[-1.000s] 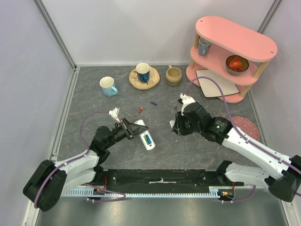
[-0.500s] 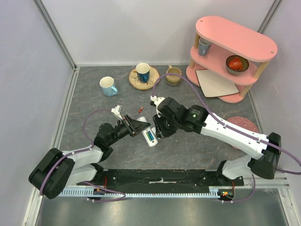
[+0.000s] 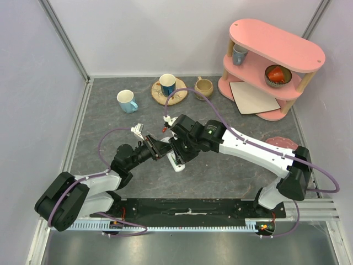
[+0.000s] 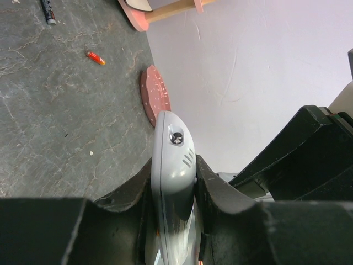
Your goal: Load the batteries into the remote control
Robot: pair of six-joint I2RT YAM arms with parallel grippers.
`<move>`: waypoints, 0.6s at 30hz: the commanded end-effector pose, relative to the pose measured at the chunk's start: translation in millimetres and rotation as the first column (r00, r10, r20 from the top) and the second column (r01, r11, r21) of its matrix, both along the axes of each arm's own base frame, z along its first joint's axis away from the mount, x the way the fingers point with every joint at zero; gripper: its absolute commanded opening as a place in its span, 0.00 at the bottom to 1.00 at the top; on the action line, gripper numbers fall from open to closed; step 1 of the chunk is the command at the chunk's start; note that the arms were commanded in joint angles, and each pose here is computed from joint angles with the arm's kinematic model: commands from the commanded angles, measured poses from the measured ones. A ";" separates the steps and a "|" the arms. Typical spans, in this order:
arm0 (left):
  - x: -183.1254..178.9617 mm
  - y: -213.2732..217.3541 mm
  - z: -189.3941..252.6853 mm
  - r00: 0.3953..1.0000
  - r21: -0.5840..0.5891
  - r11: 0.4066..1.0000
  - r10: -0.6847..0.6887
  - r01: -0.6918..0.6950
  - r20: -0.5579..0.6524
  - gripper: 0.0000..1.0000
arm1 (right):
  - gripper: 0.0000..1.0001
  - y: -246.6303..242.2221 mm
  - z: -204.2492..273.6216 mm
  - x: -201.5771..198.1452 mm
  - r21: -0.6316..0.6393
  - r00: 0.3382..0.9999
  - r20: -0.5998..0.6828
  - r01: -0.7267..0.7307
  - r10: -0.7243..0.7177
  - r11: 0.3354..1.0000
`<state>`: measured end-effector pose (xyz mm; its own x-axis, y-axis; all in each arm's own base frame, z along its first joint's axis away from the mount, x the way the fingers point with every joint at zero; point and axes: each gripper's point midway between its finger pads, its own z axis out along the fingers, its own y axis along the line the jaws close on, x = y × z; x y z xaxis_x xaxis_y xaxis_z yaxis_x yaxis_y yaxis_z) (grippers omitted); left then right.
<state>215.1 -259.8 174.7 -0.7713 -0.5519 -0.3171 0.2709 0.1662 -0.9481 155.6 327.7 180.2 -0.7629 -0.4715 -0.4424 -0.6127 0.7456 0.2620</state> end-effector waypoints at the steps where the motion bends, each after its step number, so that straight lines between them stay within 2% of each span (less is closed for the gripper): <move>1: 5.5 -2.1 27.2 0.998 -0.060 0.998 0.014 -0.010 0.064 0.02 | 0.00 5.0 10.1 4.0 -0.001 1.000 0.024 -0.011 0.011 1.000; 18: 5.8 -4.1 27.8 0.998 -0.039 0.999 0.009 -0.006 0.067 0.02 | 0.00 1.7 -4.3 8.2 -0.085 0.999 0.035 0.000 0.003 0.996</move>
